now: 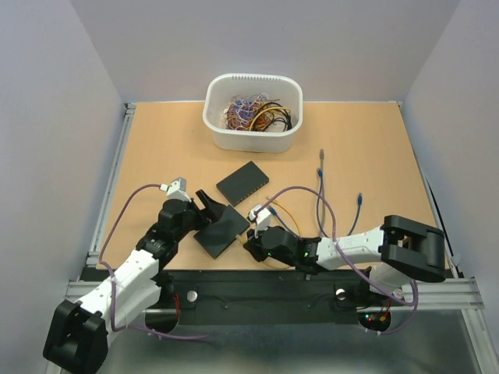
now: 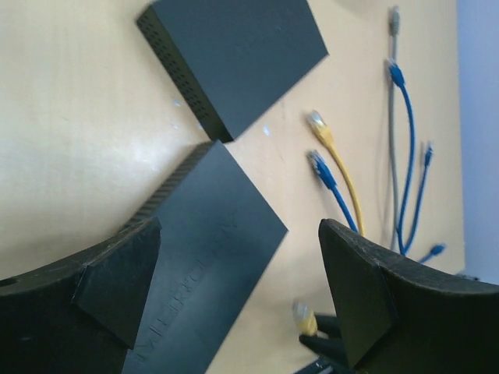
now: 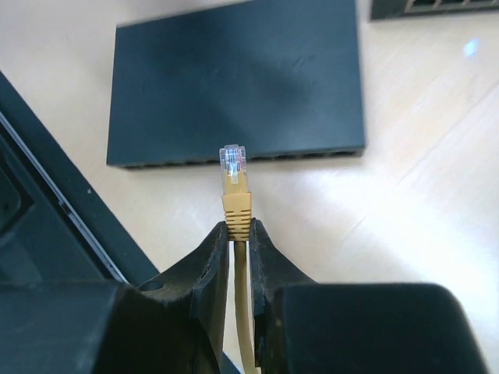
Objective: Insert the plug into the switch port
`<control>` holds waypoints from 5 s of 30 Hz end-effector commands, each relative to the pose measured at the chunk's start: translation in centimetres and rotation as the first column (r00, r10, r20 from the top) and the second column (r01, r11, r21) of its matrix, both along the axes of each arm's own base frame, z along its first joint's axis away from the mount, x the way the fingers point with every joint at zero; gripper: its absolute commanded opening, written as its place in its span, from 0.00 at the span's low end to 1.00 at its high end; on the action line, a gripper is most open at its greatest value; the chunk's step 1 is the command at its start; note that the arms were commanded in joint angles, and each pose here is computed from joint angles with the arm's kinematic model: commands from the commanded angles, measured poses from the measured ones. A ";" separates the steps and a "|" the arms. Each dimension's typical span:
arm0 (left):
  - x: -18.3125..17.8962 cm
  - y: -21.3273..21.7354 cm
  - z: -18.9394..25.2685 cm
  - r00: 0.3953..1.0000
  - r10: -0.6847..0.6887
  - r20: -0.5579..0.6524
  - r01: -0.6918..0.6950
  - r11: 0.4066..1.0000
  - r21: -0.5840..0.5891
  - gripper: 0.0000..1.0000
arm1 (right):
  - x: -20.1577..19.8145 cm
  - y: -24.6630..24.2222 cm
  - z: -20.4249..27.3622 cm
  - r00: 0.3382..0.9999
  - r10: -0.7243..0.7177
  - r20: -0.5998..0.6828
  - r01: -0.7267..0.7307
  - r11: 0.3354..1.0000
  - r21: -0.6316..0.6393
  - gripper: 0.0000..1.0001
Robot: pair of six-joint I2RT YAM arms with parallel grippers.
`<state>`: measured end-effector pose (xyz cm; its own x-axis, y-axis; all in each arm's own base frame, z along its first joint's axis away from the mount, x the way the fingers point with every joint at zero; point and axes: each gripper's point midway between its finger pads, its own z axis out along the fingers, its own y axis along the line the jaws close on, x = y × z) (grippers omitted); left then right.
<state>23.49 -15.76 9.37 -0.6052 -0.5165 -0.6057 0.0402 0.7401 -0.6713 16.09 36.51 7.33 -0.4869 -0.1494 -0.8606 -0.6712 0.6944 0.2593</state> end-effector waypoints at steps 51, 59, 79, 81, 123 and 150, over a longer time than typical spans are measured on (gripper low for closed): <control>-1.1 -0.8 -5.6 0.991 -0.066 -0.118 0.054 0.993 -0.106 0.84 | 1.7 6.4 -0.1 0.991 -0.056 0.122 0.062 0.997 -0.044 0.00; -1.5 -1.4 -6.2 0.987 -0.088 -0.134 0.074 0.992 -0.105 0.83 | 1.3 3.2 -0.1 0.988 -0.056 0.145 0.064 0.997 -0.051 0.00; -5.3 -4.2 -8.4 0.953 -0.246 -0.176 0.228 0.967 -0.114 0.78 | 1.3 2.3 2.0 0.975 0.028 0.221 -0.025 1.000 -0.016 0.01; -5.8 -4.7 -8.5 0.948 -0.265 -0.174 0.246 0.962 -0.120 0.77 | 2.0 2.7 2.1 0.975 0.035 0.221 -0.032 0.999 -0.016 0.00; -2.3 -3.7 -9.6 0.955 -0.133 -0.264 0.154 0.986 0.059 0.99 | 2.0 8.1 1.8 0.973 0.176 0.153 -0.186 0.981 0.052 0.19; 1.7 -0.5 -3.3 0.992 -0.057 -0.112 0.068 0.993 0.099 0.98 | 10.2 -7.9 3.2 0.948 -0.316 0.028 0.318 0.946 -0.060 0.78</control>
